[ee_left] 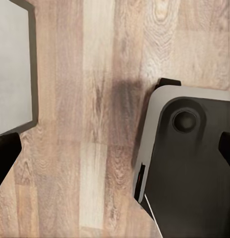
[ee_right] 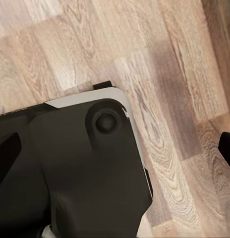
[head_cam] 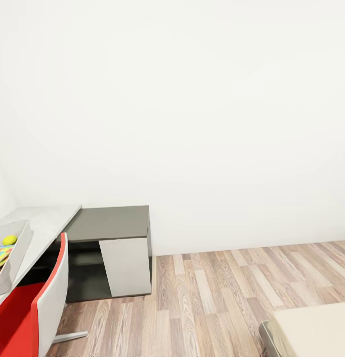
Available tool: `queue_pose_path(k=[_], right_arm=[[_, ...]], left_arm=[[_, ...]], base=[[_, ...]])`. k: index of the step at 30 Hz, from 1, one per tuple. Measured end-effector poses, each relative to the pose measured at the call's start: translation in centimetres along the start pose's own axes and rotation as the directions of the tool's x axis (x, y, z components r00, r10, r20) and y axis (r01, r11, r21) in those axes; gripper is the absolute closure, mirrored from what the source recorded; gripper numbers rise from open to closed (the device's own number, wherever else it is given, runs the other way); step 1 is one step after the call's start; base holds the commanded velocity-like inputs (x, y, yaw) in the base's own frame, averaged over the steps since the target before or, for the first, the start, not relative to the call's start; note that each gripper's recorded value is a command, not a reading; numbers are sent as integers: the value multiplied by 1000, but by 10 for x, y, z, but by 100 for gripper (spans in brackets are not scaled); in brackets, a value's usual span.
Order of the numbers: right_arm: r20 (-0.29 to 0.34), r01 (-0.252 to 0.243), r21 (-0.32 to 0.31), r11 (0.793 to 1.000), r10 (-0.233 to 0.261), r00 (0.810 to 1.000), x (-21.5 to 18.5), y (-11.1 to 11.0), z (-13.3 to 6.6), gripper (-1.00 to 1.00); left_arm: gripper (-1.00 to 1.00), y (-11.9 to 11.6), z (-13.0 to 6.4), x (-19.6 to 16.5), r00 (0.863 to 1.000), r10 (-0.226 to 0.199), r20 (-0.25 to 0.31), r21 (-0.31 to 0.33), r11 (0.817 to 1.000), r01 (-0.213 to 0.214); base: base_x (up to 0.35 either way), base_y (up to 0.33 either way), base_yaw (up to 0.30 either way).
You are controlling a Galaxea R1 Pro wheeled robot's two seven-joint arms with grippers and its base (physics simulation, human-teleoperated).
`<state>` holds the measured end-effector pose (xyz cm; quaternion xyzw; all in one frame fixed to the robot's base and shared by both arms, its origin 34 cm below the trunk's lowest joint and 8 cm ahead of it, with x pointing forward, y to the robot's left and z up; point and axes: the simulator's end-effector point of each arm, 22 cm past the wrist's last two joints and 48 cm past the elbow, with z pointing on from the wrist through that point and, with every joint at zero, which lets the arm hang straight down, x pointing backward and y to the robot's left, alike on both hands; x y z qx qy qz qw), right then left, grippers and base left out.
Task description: Put all the toys in the child's room - the three board games (two on the bed and one on the table), the two jigsaw puzzles on the table, and the tennis ball on the table - inside the toy box on the table in the child's room.
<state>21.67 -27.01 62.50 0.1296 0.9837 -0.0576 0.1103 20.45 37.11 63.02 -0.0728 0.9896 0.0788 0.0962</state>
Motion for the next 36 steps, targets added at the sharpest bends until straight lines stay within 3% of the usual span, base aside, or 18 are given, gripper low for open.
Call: queue_pose_path(k=[14, 20, 26, 36], right_arm=[[-8, -3, 99, 995, 3, 1000, 9, -35, 0, -100], [-9, -6, 99, 995, 7, 1000, 11, -35, -1, -100], [-7, -7, 105, 994, 8, 1000, 10, -39, 0, -100], [-6, -2, 106, 994, 3, 1000, 9, -41, 0, -100]], left_arm=[[-100, -25, -1, 9, 1000, 20, -17, 32, 999, -20], [-100, -30, -1, 4, 1000, 8, -3, 40, 999, -7], [-100, -62, -3, 5, 1000, 2, -1, 81, 997, -2], [-100, -70, -4, 5, 1000, 4, 0, 92, 996, -4]], base=[[0, 0, 0], [0, 0, 0], [0, 0, 0], [0, 0, 0]])
